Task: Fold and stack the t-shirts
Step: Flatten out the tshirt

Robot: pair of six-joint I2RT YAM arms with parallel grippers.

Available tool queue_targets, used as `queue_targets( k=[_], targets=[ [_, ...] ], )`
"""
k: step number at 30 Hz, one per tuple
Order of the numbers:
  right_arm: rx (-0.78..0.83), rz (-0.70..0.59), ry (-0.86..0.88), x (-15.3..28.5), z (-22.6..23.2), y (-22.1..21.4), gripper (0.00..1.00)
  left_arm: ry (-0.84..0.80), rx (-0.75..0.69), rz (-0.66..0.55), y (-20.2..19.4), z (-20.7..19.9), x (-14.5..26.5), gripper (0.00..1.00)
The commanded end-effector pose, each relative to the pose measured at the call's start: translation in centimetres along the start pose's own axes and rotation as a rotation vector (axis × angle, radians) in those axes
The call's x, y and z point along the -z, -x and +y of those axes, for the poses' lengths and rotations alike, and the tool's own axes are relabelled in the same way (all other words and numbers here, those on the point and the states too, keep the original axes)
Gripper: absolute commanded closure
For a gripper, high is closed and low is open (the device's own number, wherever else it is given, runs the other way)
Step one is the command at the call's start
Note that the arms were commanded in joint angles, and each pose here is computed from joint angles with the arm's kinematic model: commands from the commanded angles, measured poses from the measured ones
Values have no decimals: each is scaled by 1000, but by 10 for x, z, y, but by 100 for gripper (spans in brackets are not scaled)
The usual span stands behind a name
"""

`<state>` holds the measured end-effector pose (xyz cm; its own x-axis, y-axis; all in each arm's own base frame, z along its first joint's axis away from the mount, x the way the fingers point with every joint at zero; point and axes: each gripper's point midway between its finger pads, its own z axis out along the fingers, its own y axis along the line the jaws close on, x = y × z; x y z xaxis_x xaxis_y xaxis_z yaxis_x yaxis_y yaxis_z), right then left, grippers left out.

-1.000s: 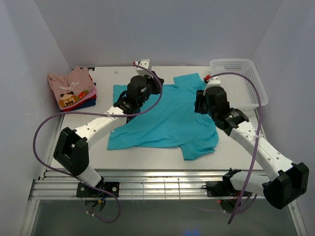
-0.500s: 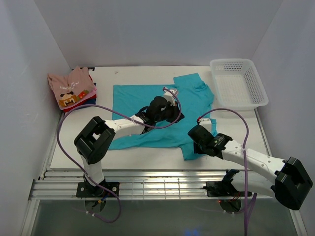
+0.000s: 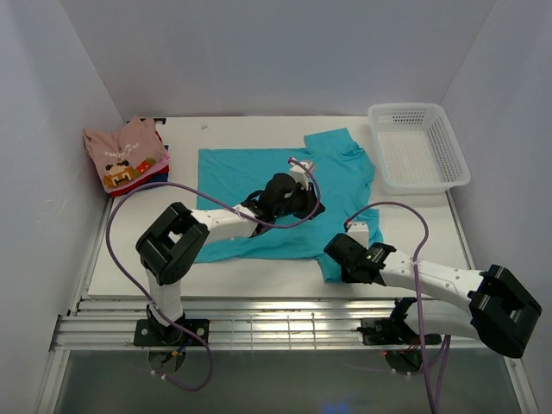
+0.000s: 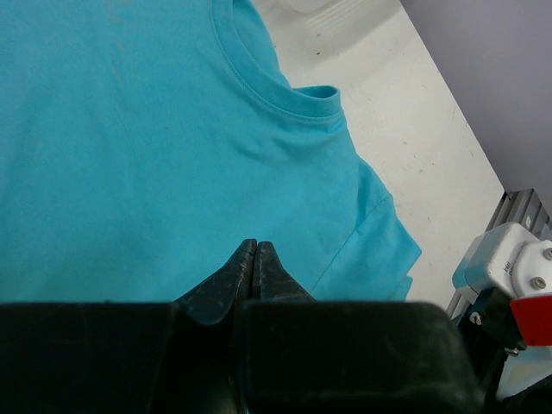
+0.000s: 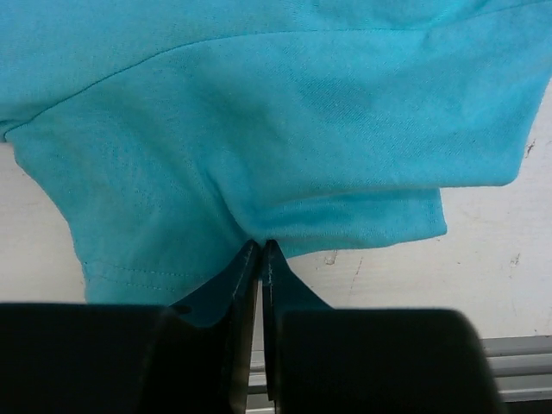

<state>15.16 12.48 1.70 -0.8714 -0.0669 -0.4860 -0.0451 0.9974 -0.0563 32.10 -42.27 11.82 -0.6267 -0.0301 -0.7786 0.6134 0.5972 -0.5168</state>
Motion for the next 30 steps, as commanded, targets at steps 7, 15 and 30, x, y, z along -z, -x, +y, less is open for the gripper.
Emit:
queue_targets(
  k=[7, 15, 30],
  targets=[
    [16, 13, -30, 32, 5, 0, 92, 11, -31, -56, 15, -4, 9, 90],
    [31, 14, -41, 55, 13, 1, 82, 27, -29, -41, 6, 2, 10, 91],
    [-28, -404, -14, 70, 22, 215, 43, 628, -116, -337, 141, 114, 131, 32]
  ],
)
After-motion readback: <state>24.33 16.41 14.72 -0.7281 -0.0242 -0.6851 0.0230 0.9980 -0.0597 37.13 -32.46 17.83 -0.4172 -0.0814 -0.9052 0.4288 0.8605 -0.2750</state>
